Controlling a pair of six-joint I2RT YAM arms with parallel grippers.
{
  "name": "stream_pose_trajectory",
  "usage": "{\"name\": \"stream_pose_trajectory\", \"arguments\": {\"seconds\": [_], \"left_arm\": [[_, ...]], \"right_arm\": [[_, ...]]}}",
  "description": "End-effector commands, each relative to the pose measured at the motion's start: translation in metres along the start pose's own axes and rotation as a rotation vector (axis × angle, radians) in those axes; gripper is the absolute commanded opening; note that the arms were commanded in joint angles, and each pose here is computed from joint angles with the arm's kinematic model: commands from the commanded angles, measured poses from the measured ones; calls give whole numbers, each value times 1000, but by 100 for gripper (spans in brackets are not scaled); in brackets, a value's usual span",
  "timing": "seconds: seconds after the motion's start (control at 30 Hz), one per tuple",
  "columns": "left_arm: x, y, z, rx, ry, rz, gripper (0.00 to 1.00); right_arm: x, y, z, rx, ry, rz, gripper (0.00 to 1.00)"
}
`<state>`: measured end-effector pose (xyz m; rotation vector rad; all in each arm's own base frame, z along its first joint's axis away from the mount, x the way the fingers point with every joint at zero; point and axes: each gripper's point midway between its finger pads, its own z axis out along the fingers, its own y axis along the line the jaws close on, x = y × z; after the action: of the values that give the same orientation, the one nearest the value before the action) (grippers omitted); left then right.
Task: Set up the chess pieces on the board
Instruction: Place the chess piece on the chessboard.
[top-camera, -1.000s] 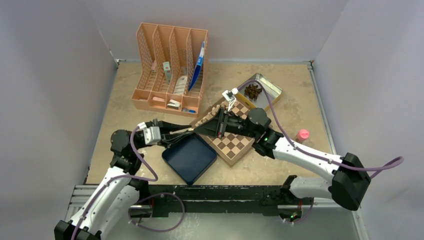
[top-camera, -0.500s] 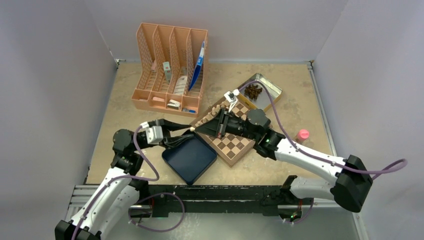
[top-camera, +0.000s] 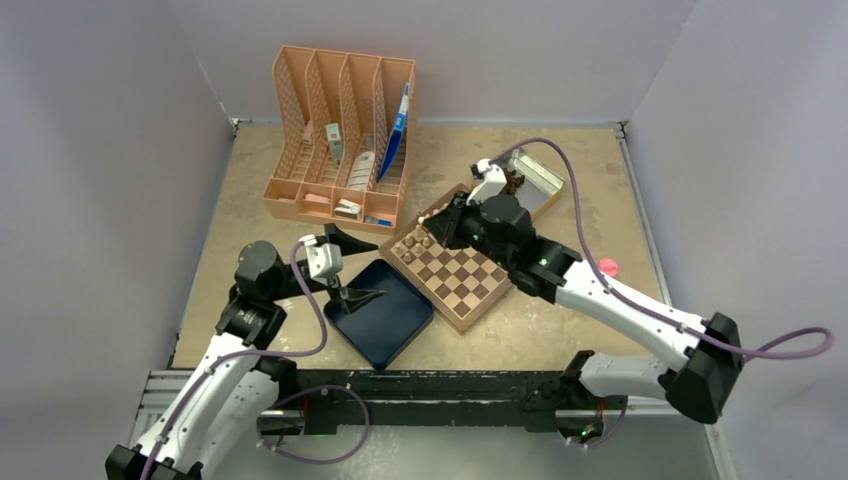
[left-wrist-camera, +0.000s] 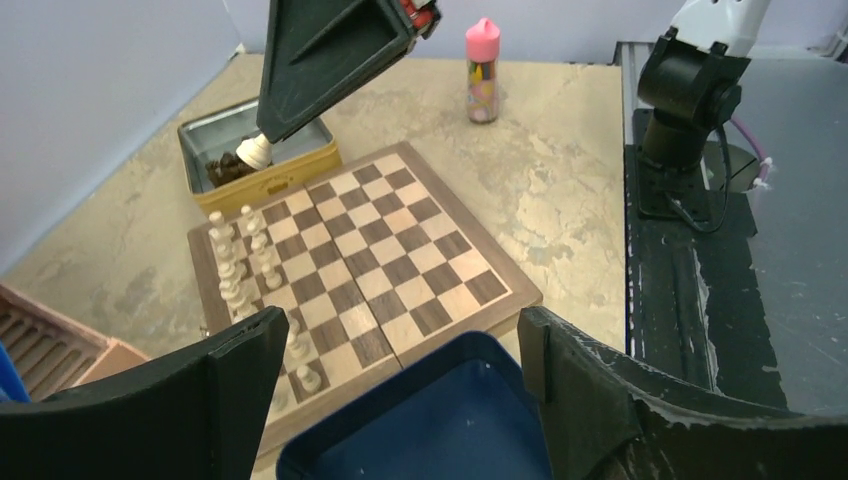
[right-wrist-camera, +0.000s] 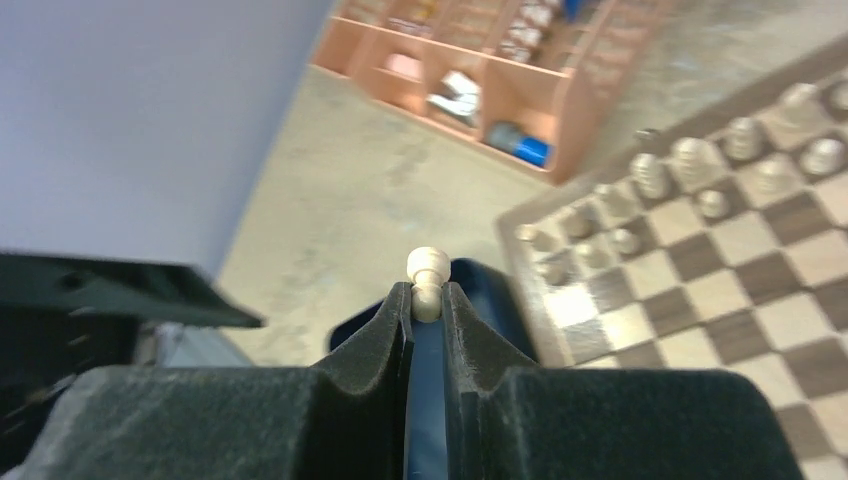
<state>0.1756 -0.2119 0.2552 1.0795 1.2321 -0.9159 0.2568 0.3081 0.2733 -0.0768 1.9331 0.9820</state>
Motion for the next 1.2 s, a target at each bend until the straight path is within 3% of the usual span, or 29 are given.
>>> {"name": "stream_pose_trajectory", "arguments": {"seconds": [0.0,0.2,0.6,1.17], "left_arm": [[-5,6,-5,-55,30,32,88],[-7,4,-15,-94,78,22,94],[-13,2,-37,-222,54,131,100],[-16,-1,-43,-238,55,174,100]], "right_arm": [[-5,-56,8,309,22,-138,11],[12,-106,22,505,133,-212,11],[57,-144,67,585,326,-243,12],[71,-172,105,668,391,-269,15]]}}
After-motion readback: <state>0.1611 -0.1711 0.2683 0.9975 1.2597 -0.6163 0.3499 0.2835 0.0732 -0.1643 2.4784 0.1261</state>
